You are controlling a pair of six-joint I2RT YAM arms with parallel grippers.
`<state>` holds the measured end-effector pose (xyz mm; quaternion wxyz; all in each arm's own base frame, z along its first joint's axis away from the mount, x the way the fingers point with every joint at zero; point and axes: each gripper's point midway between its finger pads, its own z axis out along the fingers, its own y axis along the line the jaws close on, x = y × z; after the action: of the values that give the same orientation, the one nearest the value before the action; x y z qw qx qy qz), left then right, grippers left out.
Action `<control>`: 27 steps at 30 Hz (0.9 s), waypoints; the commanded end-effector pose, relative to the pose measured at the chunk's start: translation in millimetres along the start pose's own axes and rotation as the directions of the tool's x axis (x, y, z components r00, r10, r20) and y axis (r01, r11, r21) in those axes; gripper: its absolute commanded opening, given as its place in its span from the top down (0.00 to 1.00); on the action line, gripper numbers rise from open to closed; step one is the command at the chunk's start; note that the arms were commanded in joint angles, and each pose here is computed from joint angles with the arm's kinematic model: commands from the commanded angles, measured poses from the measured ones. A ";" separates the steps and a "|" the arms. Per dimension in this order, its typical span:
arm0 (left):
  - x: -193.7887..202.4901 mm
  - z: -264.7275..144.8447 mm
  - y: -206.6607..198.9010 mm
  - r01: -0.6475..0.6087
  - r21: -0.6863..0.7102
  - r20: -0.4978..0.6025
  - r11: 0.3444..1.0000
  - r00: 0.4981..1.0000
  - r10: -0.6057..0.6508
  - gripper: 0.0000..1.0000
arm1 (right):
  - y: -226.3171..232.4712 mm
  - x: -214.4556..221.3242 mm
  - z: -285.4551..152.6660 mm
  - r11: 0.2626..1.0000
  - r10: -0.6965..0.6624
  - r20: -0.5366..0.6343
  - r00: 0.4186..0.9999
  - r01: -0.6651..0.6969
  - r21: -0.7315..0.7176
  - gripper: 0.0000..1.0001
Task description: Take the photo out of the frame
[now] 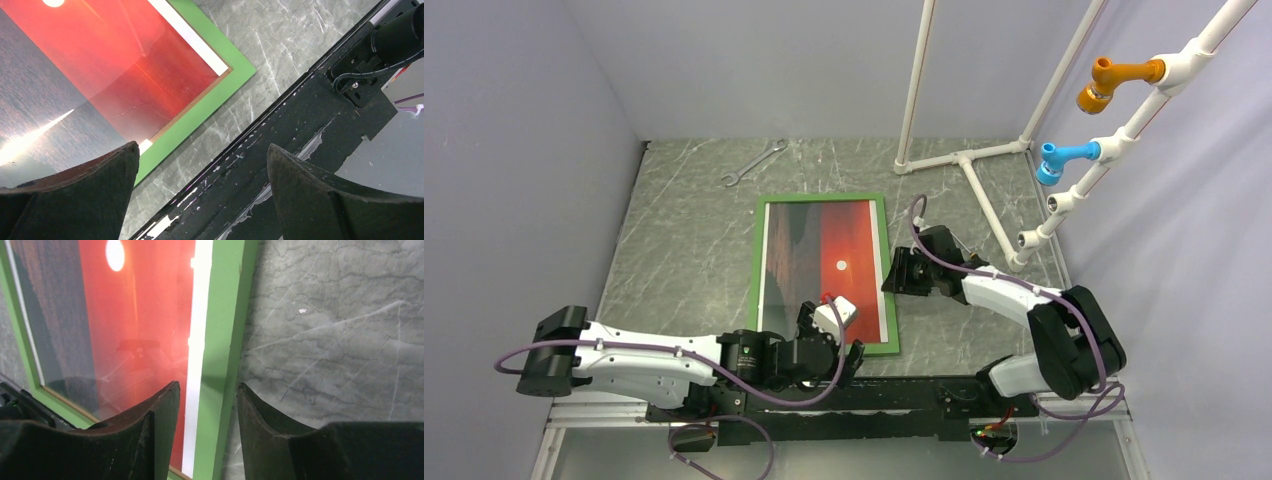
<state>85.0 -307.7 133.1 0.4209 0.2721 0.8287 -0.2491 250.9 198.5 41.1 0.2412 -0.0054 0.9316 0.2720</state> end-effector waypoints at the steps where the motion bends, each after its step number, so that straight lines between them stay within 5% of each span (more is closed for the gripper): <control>1: -13.3 -4.5 -9.9 0.098 0.052 0.044 0.994 0.994 -0.101 0.00 | -3.6 -7.4 11.5 0.999 -0.025 0.027 0.999 0.025 0.025 0.52; 15: -10.0 0.9 -12.6 0.097 0.043 0.028 0.994 0.995 -0.099 0.01 | -11.2 -9.0 22.0 0.996 -0.041 0.058 0.997 0.037 0.079 0.74; 19: -9.0 2.7 -11.9 0.062 0.017 0.007 0.998 0.998 -0.062 0.01 | -17.1 -7.3 21.0 0.989 -0.056 0.060 0.997 0.047 0.137 0.62; 23: -10.5 3.2 -14.4 0.058 0.020 0.003 0.998 0.998 -0.058 0.01 | -16.2 -4.0 21.3 0.986 -0.073 0.060 0.996 0.063 0.157 0.61; 27: -9.1 5.2 -12.9 0.057 0.011 0.004 0.998 0.998 -0.057 0.00 | -20.1 0.7 25.8 0.979 -0.084 0.045 0.995 0.074 0.189 0.75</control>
<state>81.8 -311.9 122.1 0.4042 0.2617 0.8407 -0.2476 259.4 202.2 20.0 0.2704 -0.0137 0.9387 0.2133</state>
